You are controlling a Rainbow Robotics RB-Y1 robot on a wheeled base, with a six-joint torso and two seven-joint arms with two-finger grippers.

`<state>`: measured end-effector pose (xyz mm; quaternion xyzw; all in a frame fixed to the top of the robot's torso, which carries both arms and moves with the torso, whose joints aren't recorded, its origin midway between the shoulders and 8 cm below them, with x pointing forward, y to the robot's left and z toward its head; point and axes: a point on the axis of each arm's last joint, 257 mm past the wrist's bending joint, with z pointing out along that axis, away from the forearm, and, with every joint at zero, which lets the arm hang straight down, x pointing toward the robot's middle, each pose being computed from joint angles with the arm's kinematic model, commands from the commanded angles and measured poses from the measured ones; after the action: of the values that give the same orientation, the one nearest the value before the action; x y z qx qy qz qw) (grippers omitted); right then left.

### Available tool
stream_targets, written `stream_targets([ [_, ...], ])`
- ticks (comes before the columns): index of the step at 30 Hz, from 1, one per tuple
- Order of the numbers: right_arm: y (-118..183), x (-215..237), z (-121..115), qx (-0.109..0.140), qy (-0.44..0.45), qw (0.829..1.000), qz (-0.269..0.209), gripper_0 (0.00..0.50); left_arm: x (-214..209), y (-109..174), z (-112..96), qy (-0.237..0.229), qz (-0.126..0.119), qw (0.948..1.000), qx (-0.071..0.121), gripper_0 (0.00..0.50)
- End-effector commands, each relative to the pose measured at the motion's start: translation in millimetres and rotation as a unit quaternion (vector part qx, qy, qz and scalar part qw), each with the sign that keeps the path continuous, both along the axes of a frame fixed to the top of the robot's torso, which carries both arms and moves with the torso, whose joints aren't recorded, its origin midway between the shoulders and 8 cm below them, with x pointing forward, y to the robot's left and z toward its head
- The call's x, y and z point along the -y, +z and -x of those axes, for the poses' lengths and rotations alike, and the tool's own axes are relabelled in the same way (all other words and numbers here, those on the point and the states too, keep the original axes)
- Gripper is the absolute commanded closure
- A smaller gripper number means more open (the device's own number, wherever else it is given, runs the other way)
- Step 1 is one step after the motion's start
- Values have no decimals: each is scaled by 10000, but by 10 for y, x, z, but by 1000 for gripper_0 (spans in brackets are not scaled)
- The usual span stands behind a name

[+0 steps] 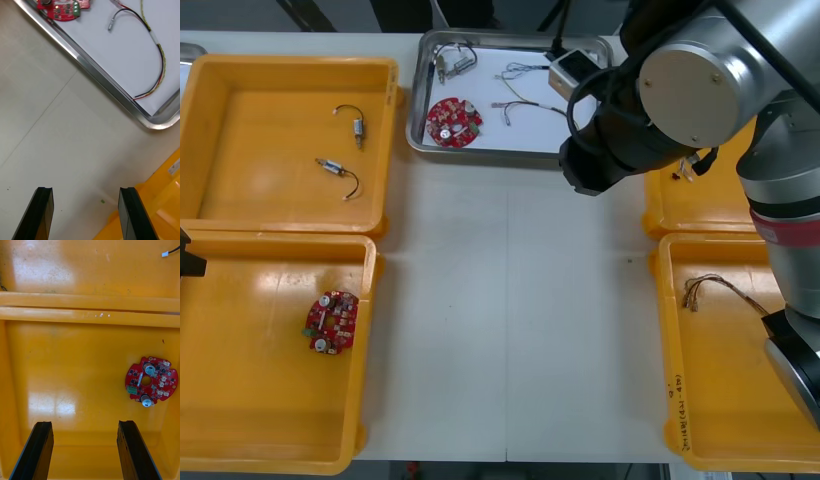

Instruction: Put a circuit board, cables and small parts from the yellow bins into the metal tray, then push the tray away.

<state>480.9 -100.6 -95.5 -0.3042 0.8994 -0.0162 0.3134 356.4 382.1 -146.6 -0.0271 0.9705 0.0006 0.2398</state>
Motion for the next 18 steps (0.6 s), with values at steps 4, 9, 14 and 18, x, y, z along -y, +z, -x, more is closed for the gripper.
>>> stream_targets([
  [4,-58,714,128,-66,-1185,9905,-695,0,-53,224,-45,-205,-277,9991,239,0],
  [9,-135,1179,224,-41,-1712,9825,-734,0,-53,224,-45,-205,-277,9991,239,0],
  [14,-182,1695,323,-21,-2199,9726,-751,0,-53,224,-45,-205,-277,9991,239,0],
  [18,-220,1996,430,-49,-2454,9662,-783,0,-53,224,-45,-205,-277,9991,239,0],
])
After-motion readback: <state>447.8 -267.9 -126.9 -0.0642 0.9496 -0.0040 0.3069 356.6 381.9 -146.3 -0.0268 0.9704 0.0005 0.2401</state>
